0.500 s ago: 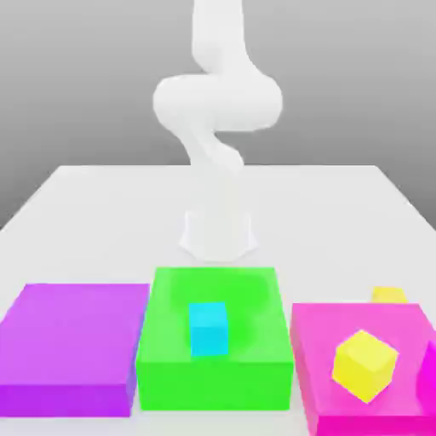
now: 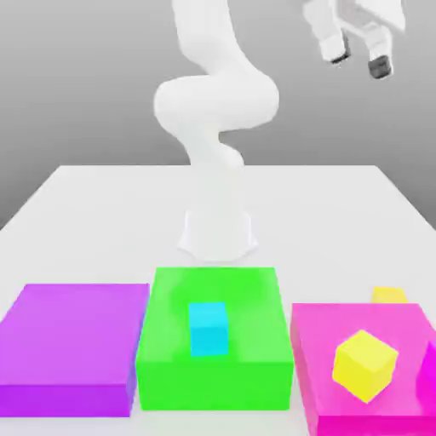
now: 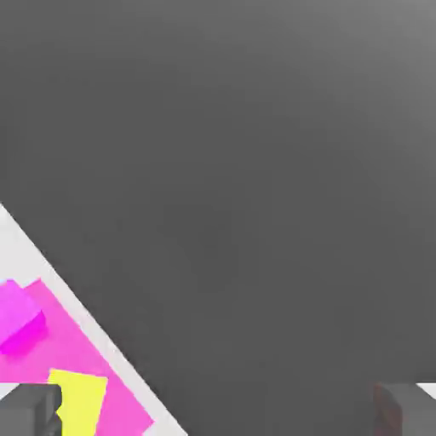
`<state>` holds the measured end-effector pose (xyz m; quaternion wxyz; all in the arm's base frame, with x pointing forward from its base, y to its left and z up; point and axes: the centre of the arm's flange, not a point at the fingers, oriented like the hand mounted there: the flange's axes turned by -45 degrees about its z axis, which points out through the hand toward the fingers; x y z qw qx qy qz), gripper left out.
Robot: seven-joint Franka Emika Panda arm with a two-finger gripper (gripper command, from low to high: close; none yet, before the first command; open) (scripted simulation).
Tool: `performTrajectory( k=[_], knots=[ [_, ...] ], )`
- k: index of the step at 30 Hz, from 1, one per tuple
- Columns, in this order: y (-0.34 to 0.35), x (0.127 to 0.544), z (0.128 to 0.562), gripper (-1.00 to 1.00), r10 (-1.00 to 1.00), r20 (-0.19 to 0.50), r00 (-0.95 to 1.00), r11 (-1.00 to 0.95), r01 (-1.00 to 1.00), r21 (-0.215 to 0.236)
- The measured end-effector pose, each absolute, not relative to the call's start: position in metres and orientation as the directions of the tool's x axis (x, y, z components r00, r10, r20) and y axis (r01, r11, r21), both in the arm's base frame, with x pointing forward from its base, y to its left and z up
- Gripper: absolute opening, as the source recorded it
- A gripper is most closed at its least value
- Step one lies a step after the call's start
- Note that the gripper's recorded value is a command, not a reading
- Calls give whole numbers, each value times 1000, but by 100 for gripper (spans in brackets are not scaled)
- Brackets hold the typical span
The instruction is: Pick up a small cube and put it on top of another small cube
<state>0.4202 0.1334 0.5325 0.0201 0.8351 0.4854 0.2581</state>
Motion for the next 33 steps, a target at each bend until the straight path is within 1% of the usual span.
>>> performTrajectory(
  k=[3, 7, 10, 14, 20, 25, 29, 33],
  knots=[
    [159, 420, 500, 0, 901, 349, 258, -368, 880, 299],
    [193, 413, 457, 0, 962, 267, 53, -136, 944, 302],
    [217, 403, 424, 0, 972, 210, -110, 45, 955, 293],
    [245, 386, 381, 0, 934, 140, -328, 283, 921, 267],
    [280, 350, 319, 0, 776, 58, -628, 607, 768, 203],
    [303, 311, 270, 0, 553, 14, -833, 825, 549, 133],
    [313, 280, 234, 0, 340, -3, -941, 938, 339, 71],
    [314, 253, 199, 0, 130, -3, -991, 991, 130, 11]
  ],
)
